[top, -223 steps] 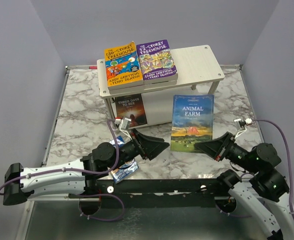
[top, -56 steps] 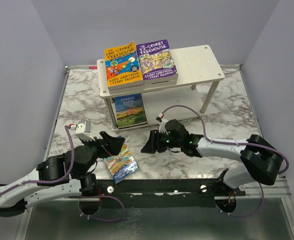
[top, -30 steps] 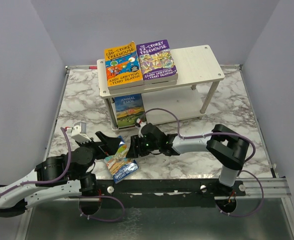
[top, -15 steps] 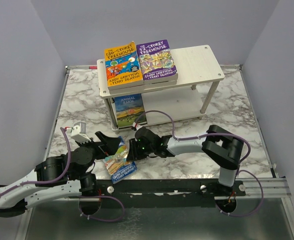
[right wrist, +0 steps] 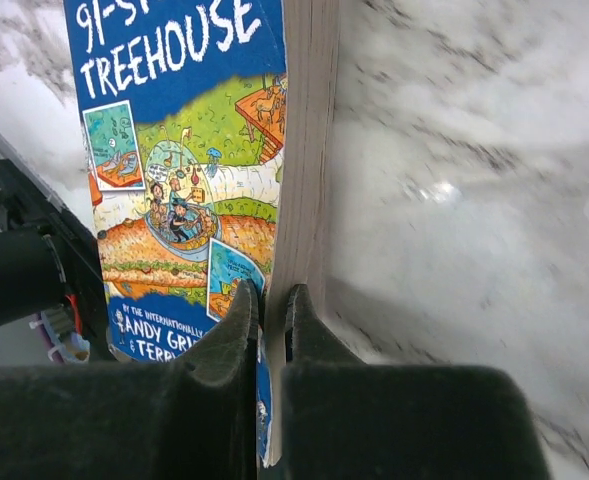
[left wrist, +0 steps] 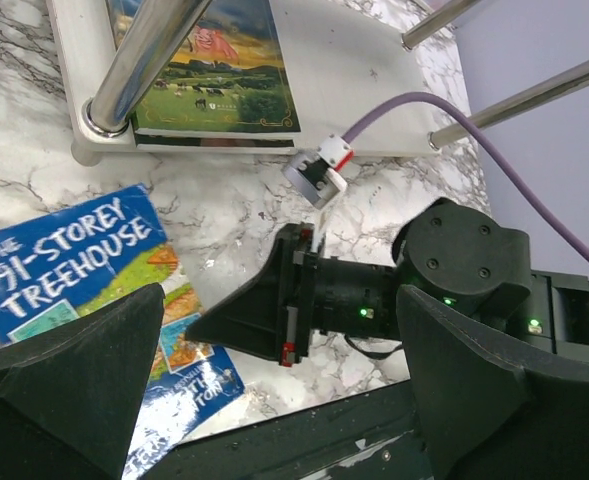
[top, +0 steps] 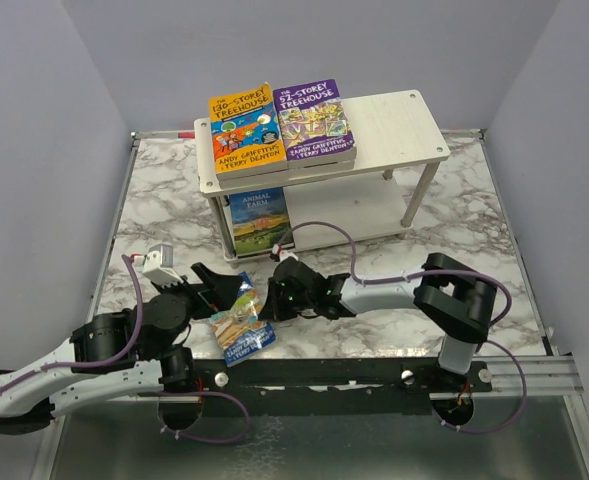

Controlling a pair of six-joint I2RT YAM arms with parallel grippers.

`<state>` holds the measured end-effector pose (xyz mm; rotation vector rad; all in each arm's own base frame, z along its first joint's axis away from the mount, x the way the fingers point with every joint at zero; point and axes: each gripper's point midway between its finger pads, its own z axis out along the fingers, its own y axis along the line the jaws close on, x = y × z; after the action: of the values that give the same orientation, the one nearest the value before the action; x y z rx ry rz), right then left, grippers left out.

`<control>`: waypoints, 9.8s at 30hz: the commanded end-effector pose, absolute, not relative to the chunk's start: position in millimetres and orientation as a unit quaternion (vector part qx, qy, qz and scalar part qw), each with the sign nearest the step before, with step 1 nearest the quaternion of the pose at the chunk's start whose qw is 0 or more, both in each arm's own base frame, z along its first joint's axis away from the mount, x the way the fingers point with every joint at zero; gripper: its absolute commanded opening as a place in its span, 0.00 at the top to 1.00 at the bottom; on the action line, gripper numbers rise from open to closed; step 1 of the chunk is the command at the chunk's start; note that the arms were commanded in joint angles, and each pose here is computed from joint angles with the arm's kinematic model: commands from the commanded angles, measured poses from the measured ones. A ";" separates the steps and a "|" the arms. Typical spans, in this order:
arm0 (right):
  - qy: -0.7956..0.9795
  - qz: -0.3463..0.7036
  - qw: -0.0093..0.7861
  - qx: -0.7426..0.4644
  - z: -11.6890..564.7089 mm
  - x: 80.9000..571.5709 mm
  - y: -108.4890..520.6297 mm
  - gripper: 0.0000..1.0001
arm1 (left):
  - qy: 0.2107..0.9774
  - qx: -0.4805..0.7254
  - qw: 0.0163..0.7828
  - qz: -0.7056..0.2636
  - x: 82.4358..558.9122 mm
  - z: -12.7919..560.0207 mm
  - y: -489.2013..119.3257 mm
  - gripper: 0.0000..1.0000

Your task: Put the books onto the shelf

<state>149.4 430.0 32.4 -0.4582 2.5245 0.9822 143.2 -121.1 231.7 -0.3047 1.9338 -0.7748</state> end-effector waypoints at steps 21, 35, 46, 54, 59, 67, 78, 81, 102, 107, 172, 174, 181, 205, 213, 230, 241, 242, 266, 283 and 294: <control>0.951 0.137 0.268 0.072 8.9 127.3 184.2 0.99 | 0.869 -0.013 0.368 -0.330 121.7 134.7 -227.2 0.01; 0.965 0.147 0.202 0.085 -18.9 97.5 174.6 0.99 | 0.880 -0.010 0.272 -0.390 125.9 68.1 -271.0 0.06; 0.966 0.162 0.166 0.111 -33.7 82.1 172.3 0.99 | 0.884 -0.011 0.199 -0.423 119.6 37.7 -282.3 0.08; 0.966 0.164 0.153 0.128 -39.9 77.4 170.4 0.99 | 0.870 -0.022 0.177 -0.459 115.4 27.1 -278.6 0.16; 0.966 0.164 0.150 0.131 -42.2 78.0 173.6 0.99 | 0.853 -0.006 0.171 -0.492 112.4 35.3 -287.3 0.24; 0.967 0.173 0.141 0.126 -47.0 77.3 182.2 0.99 | 0.835 0.004 0.164 -0.525 109.0 47.2 -293.0 0.54; 0.961 0.186 0.153 0.133 -40.8 80.2 181.1 0.99 | 0.797 0.004 0.191 -0.573 115.6 86.8 -299.2 1.00; 0.958 0.196 0.160 0.133 -33.4 82.5 183.8 0.91 | 0.774 0.004 0.202 -0.600 116.9 112.7 -301.7 1.00; 0.832 0.438 0.326 0.098 117.1 110.4 197.9 0.22 | 0.673 -0.006 0.271 -0.689 113.2 242.8 -283.8 1.00; 0.790 0.483 0.367 0.091 165.8 112.9 192.4 0.14 | 0.658 -0.010 0.278 -0.700 111.6 257.0 -279.3 1.00; 0.606 0.704 0.372 -0.007 311.0 109.2 306.9 0.50 | 0.583 -0.085 0.389 -0.708 129.8 304.5 -233.5 1.00; 0.605 0.703 0.374 -0.004 312.7 110.7 307.7 0.51 | 0.585 -0.084 0.388 -0.707 129.9 303.1 -234.0 1.00; 0.605 0.702 0.375 0.000 314.6 113.8 311.1 0.69 | 0.587 -0.085 0.388 -0.705 130.1 300.8 -233.9 1.00; 0.693 0.598 0.398 0.059 259.5 131.2 270.2 0.99 | 0.685 -0.112 0.435 -0.574 153.4 249.7 -212.9 0.17; 0.724 0.546 0.418 0.055 245.5 146.6 277.0 0.99 | 0.750 -0.086 0.495 -0.430 172.6 245.2 -185.2 0.01; 0.701 0.584 0.410 -0.001 273.3 203.8 329.8 0.99 | 0.761 0.000 0.569 -0.313 174.4 289.7 -145.7 0.01; 0.686 0.625 0.371 -0.004 258.5 247.8 365.8 0.99 | 0.739 0.063 0.592 -0.316 162.0 291.5 -142.2 0.01; 0.684 0.632 0.363 -0.009 256.8 250.2 370.3 0.99 | 0.737 0.065 0.594 -0.316 161.7 291.2 -141.7 0.01; 0.707 0.651 0.270 -0.058 189.4 302.9 409.1 0.99 | 0.707 0.068 0.619 -0.335 152.8 293.5 -132.6 0.01; 0.721 0.641 0.263 -0.025 163.3 318.5 413.9 0.99 | 0.704 0.063 0.622 -0.337 152.3 294.8 -130.0 0.01; 0.743 0.621 0.251 -0.002 137.2 319.1 409.5 0.97 | 0.707 0.063 0.621 -0.334 153.3 293.8 -130.5 0.01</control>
<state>320.5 407.2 145.0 -0.0041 2.0237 1.6864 152.8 -131.3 292.6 0.1395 1.6392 -0.7728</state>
